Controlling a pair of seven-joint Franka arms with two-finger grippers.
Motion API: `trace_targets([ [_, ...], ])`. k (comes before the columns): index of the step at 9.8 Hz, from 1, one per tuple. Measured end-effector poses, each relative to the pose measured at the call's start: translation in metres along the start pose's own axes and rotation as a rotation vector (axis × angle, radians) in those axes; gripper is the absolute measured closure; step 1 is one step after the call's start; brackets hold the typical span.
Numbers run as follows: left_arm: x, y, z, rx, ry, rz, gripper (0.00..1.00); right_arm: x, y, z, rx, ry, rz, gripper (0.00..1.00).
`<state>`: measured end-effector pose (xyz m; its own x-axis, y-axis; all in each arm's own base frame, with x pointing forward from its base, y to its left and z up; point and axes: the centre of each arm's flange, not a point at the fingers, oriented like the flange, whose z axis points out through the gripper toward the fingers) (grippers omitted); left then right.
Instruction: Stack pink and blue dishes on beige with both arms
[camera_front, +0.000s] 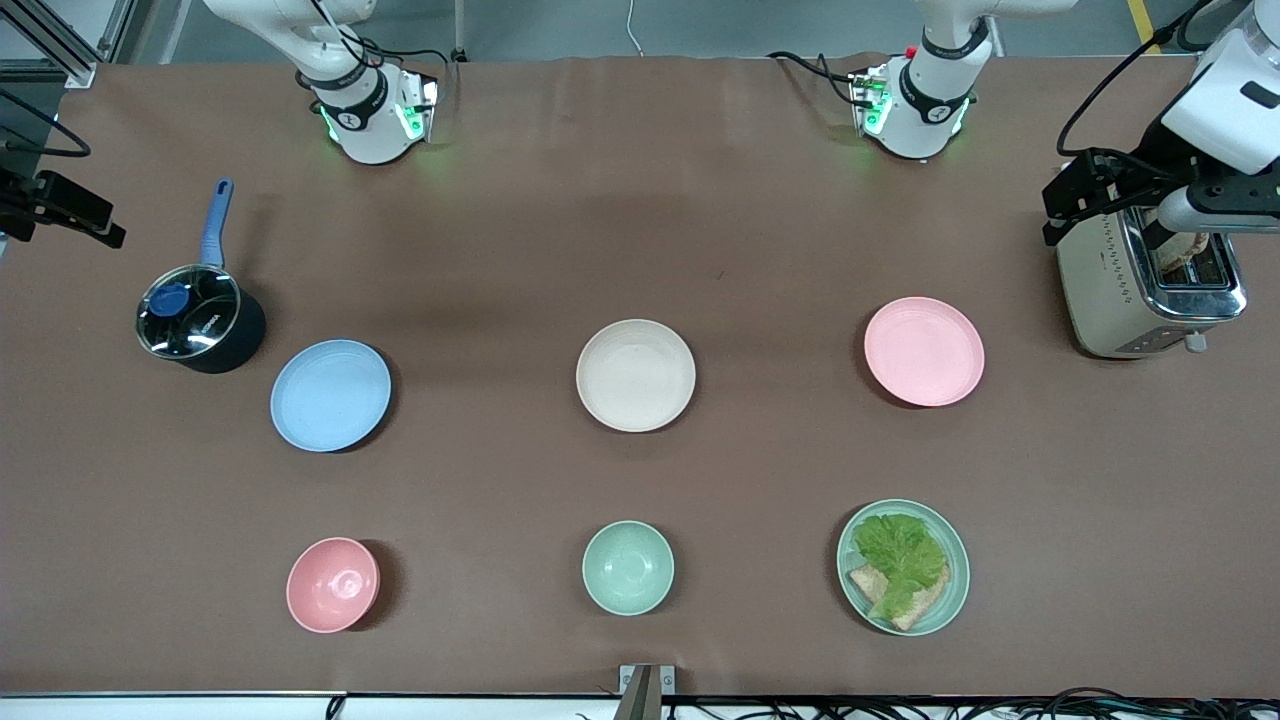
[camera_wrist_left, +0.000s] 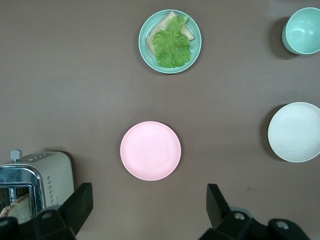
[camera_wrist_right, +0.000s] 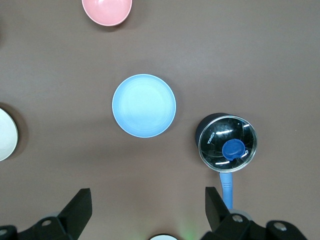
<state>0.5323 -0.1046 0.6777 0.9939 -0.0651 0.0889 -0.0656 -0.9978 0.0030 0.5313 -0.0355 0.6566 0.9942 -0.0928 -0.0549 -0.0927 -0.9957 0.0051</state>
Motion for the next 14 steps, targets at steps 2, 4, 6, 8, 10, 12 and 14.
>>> trace_targets([
  [2,0.0,0.0,0.0,0.0,-0.001,0.0,0.0,0.0,0.0,0.0,0.0,0.0,0.0,0.0],
  [4,0.001,0.0,0.005,0.001,-0.01,0.0,0.0,0.0,0.0,0.0,0.0,0.001,0.001,0.0],
  [6,0.008,-0.006,0.022,0.004,-0.038,-0.012,0.0,0.006,0.0,0.006,-0.001,0.005,-0.001,0.0],
  [8,0.027,-0.035,0.05,-0.009,-0.063,-0.063,0.0,0.026,0.001,0.045,-0.005,-0.055,0.004,0.0],
  [10,0.054,-0.08,0.11,-0.028,-0.092,-0.062,0.0,0.058,0.009,0.117,-0.006,-0.087,-0.017,0.0],
  [12,0.065,-0.124,0.182,-0.058,-0.115,-0.025,0.0,0.076,0.035,0.198,0.036,-0.088,-0.07,0.0],
  [14,0.047,-0.147,0.248,-0.117,-0.142,-0.012,0.0,0.078,0.078,0.272,0.088,-0.065,-0.113,0.0],
])
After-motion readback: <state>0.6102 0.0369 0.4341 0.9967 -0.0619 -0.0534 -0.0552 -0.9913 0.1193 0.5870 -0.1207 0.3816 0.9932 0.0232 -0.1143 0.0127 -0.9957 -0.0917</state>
